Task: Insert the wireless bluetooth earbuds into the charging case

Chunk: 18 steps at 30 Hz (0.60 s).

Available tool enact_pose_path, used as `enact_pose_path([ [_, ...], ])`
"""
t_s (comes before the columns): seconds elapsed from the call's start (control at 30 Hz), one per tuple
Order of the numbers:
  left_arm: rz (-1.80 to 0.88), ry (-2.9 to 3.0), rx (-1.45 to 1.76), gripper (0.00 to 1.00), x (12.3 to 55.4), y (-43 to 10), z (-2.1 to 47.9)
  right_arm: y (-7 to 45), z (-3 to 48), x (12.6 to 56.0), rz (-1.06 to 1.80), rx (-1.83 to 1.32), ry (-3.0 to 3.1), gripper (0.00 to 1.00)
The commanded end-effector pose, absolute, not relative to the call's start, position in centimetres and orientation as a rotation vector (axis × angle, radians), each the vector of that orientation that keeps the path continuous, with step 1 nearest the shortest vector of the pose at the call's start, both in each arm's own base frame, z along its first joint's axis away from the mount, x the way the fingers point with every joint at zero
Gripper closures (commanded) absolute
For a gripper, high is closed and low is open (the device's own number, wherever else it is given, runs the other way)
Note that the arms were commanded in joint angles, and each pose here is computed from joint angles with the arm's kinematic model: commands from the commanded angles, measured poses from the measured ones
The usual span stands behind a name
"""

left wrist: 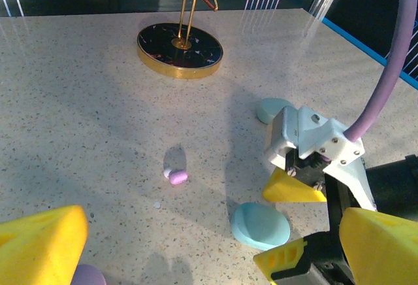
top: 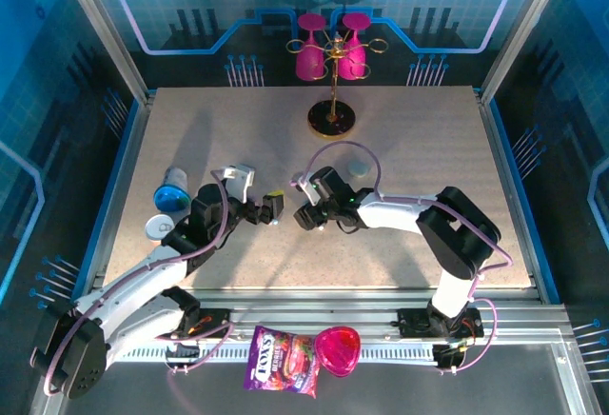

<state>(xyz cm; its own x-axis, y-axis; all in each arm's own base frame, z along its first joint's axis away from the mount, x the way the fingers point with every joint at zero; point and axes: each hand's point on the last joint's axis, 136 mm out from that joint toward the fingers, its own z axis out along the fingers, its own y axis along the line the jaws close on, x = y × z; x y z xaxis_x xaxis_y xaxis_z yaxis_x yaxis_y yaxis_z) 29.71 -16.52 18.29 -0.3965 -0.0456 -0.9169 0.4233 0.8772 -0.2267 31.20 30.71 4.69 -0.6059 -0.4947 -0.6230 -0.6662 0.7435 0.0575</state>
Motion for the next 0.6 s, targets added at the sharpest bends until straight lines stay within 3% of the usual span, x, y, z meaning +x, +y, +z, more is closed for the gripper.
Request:
enact_pose_path([
  [0.0, -0.511, 1.936, 0.247, 0.01, 29.7, -16.0, 17.8, 29.6, 3.6, 31.4, 0.355, -0.845, 2.392, 0.29],
  [0.57, -0.530, 1.929, 0.251, 0.01, 30.0, -16.4, 18.2, 28.7, 1.9, 31.7, 0.282, -0.868, 2.421, 0.38],
])
